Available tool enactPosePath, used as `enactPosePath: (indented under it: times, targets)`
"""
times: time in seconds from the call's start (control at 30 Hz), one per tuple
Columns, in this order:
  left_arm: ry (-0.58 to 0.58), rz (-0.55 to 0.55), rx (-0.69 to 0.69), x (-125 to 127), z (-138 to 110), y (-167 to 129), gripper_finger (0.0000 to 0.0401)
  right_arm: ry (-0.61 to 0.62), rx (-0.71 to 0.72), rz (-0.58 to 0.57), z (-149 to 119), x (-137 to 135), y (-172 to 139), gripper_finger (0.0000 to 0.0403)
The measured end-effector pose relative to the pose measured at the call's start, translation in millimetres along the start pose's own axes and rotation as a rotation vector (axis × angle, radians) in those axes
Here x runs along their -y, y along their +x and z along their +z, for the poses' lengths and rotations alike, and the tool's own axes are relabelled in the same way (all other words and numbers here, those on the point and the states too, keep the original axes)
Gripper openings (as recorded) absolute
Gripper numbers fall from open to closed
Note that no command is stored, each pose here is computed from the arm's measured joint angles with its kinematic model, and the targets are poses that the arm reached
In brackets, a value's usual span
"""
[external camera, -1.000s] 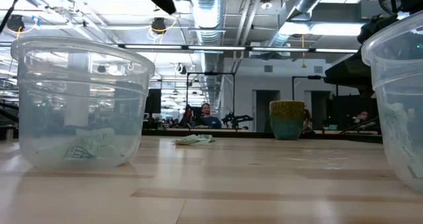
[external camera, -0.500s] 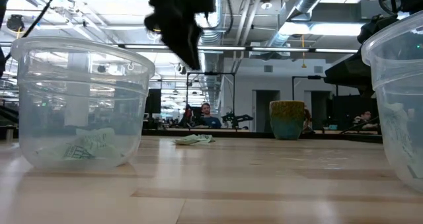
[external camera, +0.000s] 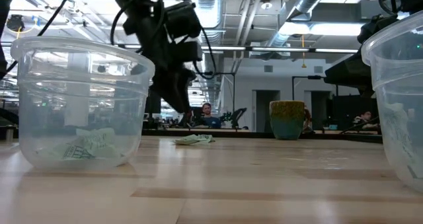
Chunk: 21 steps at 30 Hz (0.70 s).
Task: Pick and place items into bin
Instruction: Put the stevia packet into the left transparent bin
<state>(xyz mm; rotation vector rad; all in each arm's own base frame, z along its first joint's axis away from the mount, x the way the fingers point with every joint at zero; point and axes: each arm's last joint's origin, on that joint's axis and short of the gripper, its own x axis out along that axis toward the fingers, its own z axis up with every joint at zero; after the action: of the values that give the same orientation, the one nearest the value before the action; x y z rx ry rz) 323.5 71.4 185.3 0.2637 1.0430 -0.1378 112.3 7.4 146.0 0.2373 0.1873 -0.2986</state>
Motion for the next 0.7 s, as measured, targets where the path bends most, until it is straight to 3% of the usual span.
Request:
enactPosePath:
  times: [0.27,0.43,0.7]
  targets:
    - [0.016,0.009,0.010,8,-24,17,0.0149,0.000,0.000,0.000,0,0,0,0.0134]
    - [0.007,0.034,0.041,5,-30,21,0.0148,0.000,0.000,0.000,0,0,0,0.0133]
    - [0.030,-0.015,0.035,4,-36,43,0.0148,0.000,0.000,0.000,0,0,0,0.0134]
